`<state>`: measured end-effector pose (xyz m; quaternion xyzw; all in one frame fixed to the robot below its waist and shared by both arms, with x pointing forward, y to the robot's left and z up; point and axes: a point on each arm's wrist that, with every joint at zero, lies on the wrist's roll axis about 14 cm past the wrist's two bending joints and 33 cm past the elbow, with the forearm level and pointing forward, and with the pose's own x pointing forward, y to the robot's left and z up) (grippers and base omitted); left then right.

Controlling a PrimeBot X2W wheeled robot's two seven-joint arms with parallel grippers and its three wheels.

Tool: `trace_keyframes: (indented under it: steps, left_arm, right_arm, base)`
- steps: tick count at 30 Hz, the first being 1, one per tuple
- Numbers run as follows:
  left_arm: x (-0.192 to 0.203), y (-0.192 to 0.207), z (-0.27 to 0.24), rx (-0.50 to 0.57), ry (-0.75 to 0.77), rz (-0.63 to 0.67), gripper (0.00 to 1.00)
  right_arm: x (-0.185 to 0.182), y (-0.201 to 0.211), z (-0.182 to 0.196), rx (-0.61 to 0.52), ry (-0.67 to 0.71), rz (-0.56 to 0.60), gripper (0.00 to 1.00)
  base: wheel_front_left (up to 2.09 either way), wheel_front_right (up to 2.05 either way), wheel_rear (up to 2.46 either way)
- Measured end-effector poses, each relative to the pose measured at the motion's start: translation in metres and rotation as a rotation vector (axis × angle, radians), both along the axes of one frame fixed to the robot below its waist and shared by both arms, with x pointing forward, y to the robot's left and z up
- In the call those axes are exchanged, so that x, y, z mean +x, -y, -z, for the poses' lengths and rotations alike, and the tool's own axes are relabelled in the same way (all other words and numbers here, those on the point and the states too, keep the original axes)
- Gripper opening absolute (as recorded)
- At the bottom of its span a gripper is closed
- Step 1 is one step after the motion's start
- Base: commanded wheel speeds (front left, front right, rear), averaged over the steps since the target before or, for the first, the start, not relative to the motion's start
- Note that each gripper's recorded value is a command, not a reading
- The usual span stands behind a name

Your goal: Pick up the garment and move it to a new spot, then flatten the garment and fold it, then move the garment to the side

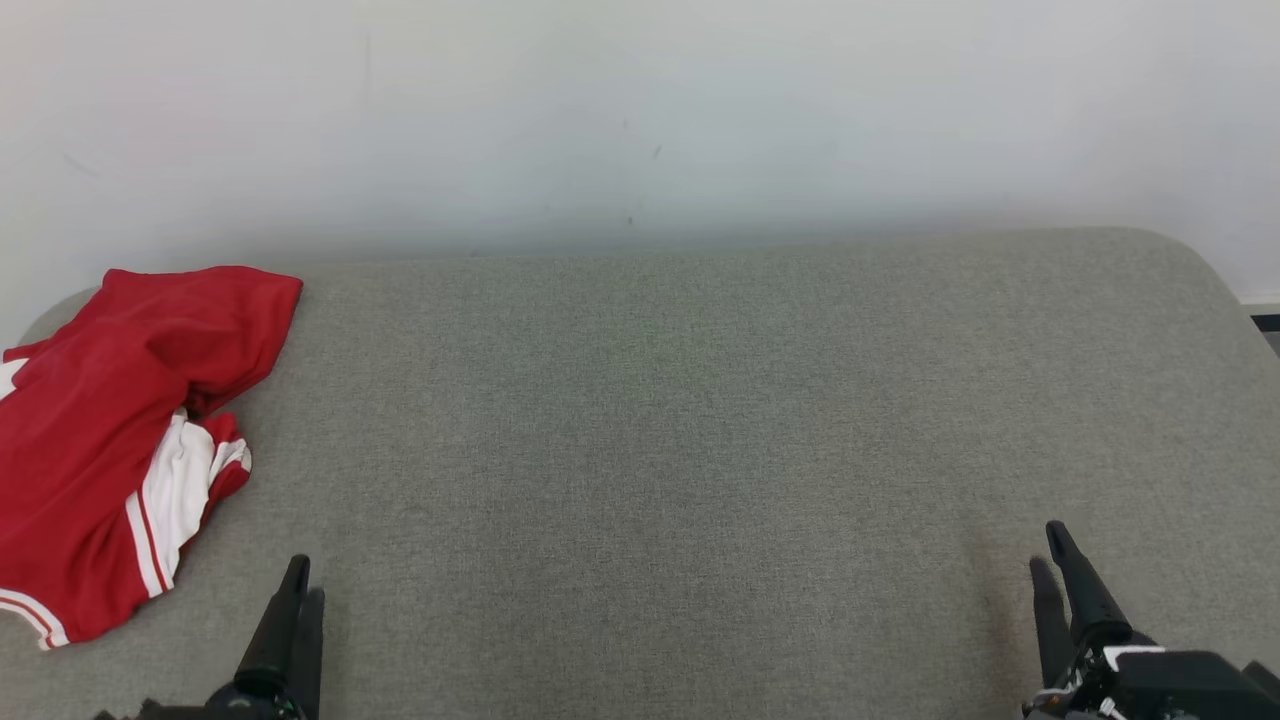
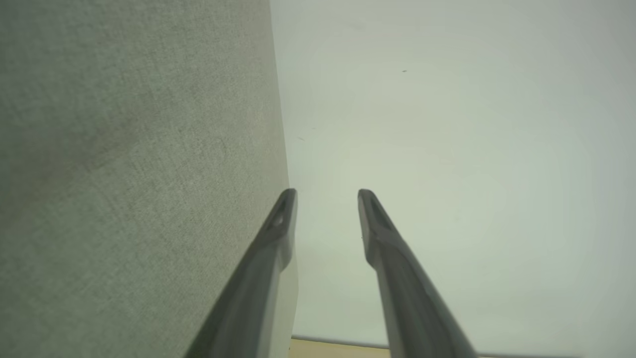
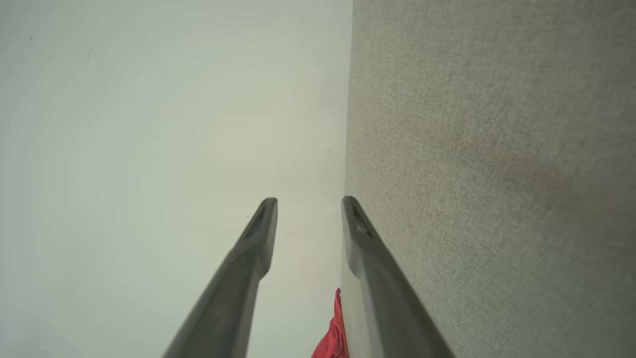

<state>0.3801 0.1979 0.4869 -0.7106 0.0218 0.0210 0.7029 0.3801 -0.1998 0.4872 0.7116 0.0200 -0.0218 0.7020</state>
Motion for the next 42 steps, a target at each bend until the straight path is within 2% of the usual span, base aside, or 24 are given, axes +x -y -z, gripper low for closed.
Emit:
trace_keyframes:
  steps: [3, 8, 16, 42]
  left_arm:
    - [-0.006, 0.000, 0.010, -0.001, -0.029, -0.007, 1.00]
    - [-0.005, -0.003, 0.007, 0.031, -0.023, -0.025, 1.00]
    - [-0.004, -0.007, -0.001, 0.154, -0.002, -0.043, 1.00]
    - [-0.005, -0.014, -0.027, 0.693, 0.032, -0.079, 1.00]
  right_arm:
    - [-0.006, 0.000, 0.012, 0.001, -0.034, 0.006, 1.00]
    - [-0.005, -0.003, 0.009, -0.027, -0.027, 0.010, 1.00]
    - [-0.003, -0.006, 0.003, -0.143, -0.011, 0.004, 1.00]
    - [-0.002, -0.027, -0.017, -0.610, 0.068, -0.049, 1.00]
  base:
    - [0.00, 0.00, 0.00]
    - [0.00, 0.00, 0.00]
    - [0.00, 0.00, 0.00]
    - [0.00, 0.00, 0.00]
